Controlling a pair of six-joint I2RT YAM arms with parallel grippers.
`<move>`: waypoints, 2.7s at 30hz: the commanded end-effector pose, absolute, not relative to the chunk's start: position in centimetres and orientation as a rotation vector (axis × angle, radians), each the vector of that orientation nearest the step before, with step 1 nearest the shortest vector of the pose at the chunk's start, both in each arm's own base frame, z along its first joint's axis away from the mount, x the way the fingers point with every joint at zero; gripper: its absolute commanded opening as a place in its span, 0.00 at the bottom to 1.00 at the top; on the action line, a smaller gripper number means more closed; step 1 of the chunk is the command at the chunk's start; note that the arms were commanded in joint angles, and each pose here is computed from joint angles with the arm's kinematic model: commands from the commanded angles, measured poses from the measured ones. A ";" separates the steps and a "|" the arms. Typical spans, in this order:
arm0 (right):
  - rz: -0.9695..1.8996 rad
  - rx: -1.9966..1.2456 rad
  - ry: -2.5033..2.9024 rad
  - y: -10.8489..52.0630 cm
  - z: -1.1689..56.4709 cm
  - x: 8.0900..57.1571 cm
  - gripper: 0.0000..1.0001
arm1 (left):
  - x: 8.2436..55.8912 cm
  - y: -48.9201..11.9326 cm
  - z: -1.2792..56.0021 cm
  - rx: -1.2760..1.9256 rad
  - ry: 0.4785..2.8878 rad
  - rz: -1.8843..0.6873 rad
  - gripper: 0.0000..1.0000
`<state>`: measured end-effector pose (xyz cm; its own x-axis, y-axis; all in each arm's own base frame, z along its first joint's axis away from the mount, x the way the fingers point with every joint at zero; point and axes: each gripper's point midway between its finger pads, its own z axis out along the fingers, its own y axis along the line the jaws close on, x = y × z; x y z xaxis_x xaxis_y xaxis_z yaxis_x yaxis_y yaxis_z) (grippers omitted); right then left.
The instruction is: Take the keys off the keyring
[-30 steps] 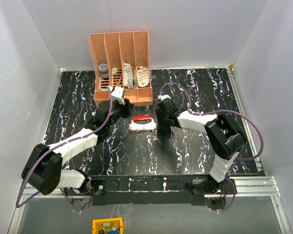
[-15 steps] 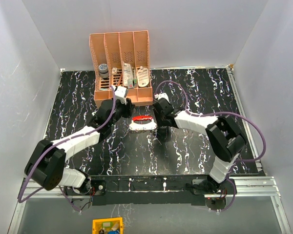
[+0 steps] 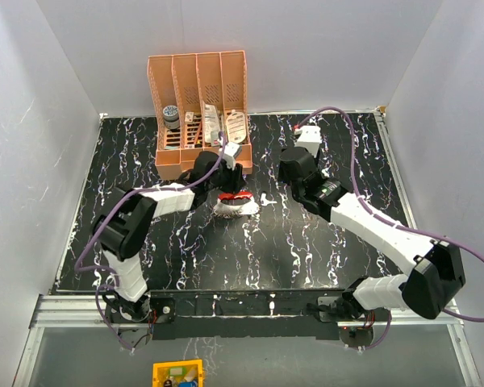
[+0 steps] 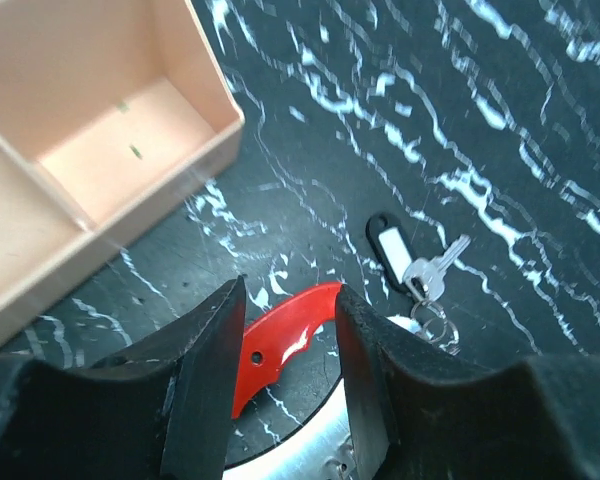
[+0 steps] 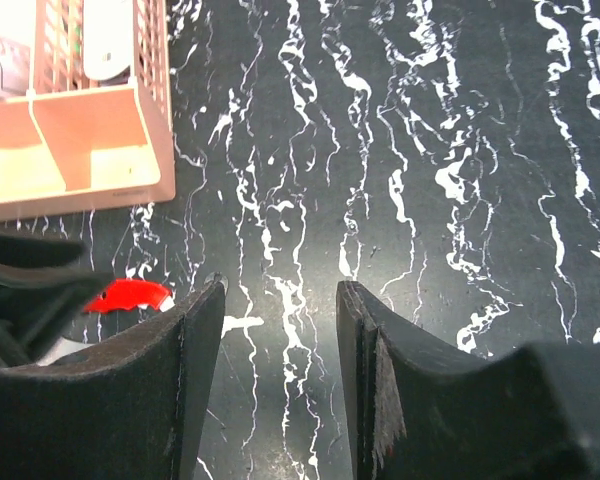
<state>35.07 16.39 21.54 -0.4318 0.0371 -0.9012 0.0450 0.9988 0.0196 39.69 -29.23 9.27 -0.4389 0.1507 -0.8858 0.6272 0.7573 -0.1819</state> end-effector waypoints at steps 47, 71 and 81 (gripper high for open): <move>0.042 0.167 1.918 15.0 23.7 34.4 0.50 | 34.7 -36.5 5.2 0.871 2.074 -0.750 0.28; 0.067 0.156 1.912 15.2 24.1 34.1 0.50 | 34.8 -35.8 2.4 0.876 2.130 -0.670 0.27; 0.071 0.152 1.913 15.1 24.0 34.0 0.50 | 35.0 -35.6 2.7 0.867 2.123 -0.649 0.27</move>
<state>33.76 15.11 22.42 -0.3893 0.1035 -0.9153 0.0764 0.9939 0.0799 34.72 -35.64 2.51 -0.5100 0.3579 -0.7822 0.7461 0.6366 -0.1952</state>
